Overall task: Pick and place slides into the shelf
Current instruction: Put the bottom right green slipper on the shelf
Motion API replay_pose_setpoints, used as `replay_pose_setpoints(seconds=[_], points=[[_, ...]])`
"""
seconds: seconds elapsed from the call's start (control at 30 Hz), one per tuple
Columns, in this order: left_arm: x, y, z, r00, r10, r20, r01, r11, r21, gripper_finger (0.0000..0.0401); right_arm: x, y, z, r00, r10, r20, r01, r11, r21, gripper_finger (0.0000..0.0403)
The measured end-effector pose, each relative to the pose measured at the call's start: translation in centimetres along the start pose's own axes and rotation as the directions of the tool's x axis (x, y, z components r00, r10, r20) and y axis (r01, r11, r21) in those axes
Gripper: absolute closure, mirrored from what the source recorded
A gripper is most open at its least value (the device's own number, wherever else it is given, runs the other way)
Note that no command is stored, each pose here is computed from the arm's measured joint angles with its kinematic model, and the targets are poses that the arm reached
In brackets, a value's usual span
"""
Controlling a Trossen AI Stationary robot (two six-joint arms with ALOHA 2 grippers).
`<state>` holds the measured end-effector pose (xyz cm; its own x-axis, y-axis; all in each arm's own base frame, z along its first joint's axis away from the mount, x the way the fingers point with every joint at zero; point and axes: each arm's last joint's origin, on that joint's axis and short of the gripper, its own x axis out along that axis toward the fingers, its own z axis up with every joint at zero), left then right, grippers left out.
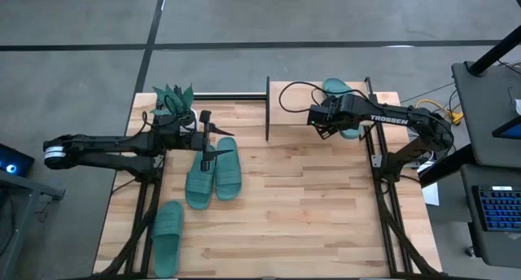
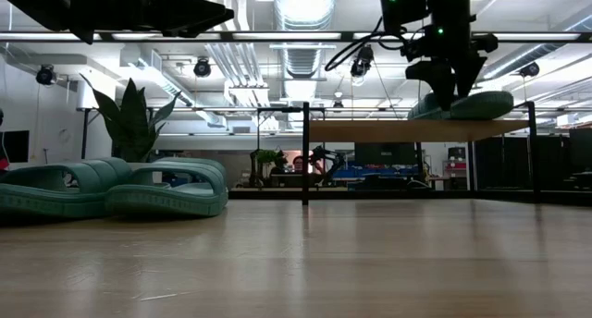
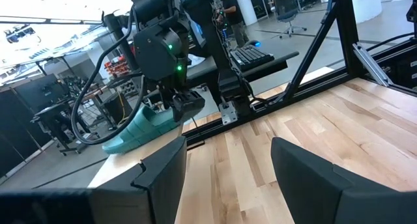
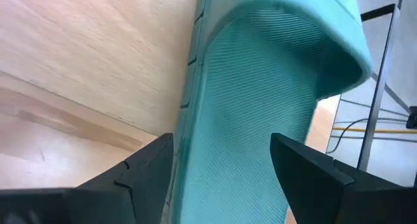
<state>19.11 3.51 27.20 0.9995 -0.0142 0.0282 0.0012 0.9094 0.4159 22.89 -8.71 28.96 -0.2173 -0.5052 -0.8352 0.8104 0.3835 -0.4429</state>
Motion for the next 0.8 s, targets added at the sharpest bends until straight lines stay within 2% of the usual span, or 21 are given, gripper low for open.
replay_pose_setpoints(seconds=[0.1,0.27,0.43,0.5,0.57,0.7,0.8], points=[[0.0,0.0,0.0,1.000,0.000,0.000,0.000,1.000,0.000,0.0193,-0.1,0.0,0.0,1.000,-0.016,0.021,0.017,1.000,-0.008,0.0162],[0.0,0.0,0.0,1.000,0.000,0.000,0.000,1.000,0.000,0.0192,-1.3,0.0,-0.3,0.988,-0.059,0.140,0.068,0.996,-0.059,0.0178],[0.0,0.0,0.0,1.000,0.000,0.000,0.000,1.000,0.000,0.0192,-3.5,0.4,-1.1,0.965,-0.032,0.260,0.104,0.958,-0.268,0.0188],[0.0,0.0,0.0,1.000,0.000,0.000,0.000,1.000,0.000,0.0192,-4.2,0.5,-1.6,0.954,-0.019,0.298,0.138,0.914,-0.381,0.0190],[0.0,0.0,0.0,1.000,0.000,0.000,0.000,1.000,-0.001,0.0193,-4.7,0.5,-2.1,0.944,-0.018,0.330,0.189,0.849,-0.494,0.0193],[0.0,0.0,0.0,1.000,0.000,0.000,0.000,1.000,-0.025,0.0193,-5.0,0.5,-2.9,0.914,-0.046,0.402,0.311,0.717,-0.624,0.0203],[0.0,0.0,0.0,1.000,0.000,0.000,0.000,1.000,-0.025,0.0192,-5.1,0.2,-3.1,0.906,-0.043,0.422,0.336,0.679,-0.652,0.0212]])
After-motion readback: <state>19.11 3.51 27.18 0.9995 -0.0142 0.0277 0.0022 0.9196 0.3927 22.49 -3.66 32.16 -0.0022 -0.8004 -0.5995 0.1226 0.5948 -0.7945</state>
